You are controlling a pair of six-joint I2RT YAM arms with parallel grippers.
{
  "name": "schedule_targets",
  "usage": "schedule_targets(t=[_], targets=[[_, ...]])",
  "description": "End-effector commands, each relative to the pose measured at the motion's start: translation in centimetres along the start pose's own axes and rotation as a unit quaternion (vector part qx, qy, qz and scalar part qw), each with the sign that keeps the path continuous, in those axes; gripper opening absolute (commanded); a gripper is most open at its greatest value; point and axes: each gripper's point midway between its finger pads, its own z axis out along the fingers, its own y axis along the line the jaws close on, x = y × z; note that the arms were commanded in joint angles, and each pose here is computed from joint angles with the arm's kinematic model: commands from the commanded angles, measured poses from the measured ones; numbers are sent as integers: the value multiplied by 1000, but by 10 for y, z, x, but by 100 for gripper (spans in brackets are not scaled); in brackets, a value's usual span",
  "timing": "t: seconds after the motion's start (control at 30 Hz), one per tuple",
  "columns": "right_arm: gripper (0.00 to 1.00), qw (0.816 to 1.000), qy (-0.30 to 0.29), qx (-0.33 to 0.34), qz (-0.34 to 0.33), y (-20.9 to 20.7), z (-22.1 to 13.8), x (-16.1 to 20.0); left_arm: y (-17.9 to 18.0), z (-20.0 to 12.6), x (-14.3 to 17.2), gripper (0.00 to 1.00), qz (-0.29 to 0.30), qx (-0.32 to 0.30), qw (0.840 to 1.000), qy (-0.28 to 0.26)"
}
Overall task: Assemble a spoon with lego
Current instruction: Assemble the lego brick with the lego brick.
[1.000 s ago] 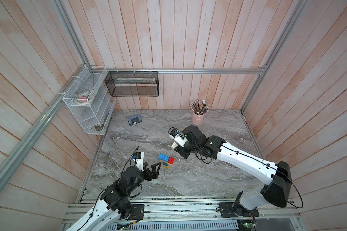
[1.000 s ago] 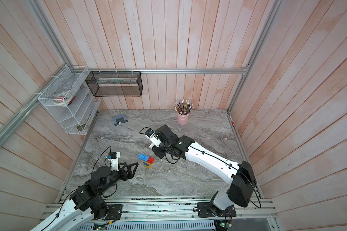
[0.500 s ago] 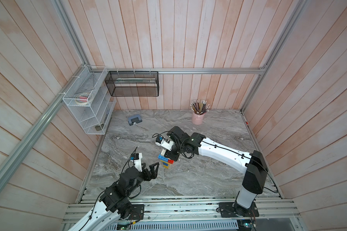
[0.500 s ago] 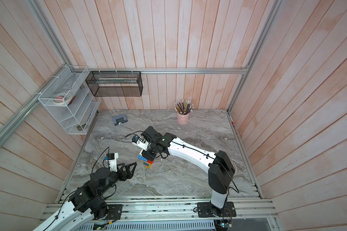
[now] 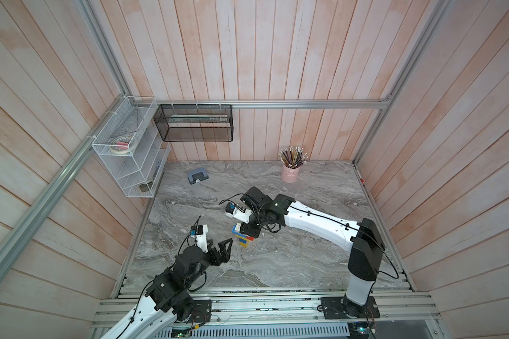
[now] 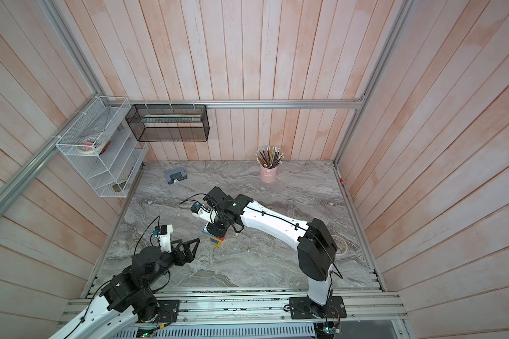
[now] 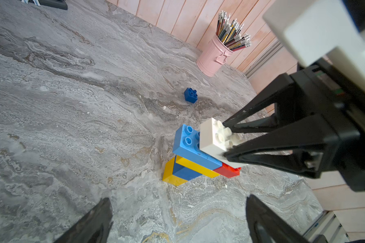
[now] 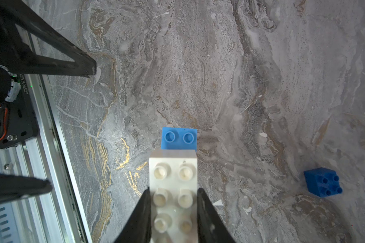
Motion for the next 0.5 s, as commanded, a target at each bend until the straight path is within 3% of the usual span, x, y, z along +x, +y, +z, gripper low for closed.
schedule_targets(t=[0.0,0.47], targets=[[19,1000,17,-6,-9,2,3,1,5,0,1,100,-1,-10,1000,-1],[18,1000,30,-4,-7,1,7,7,5,1,1,100,2,-9,1000,-2]])
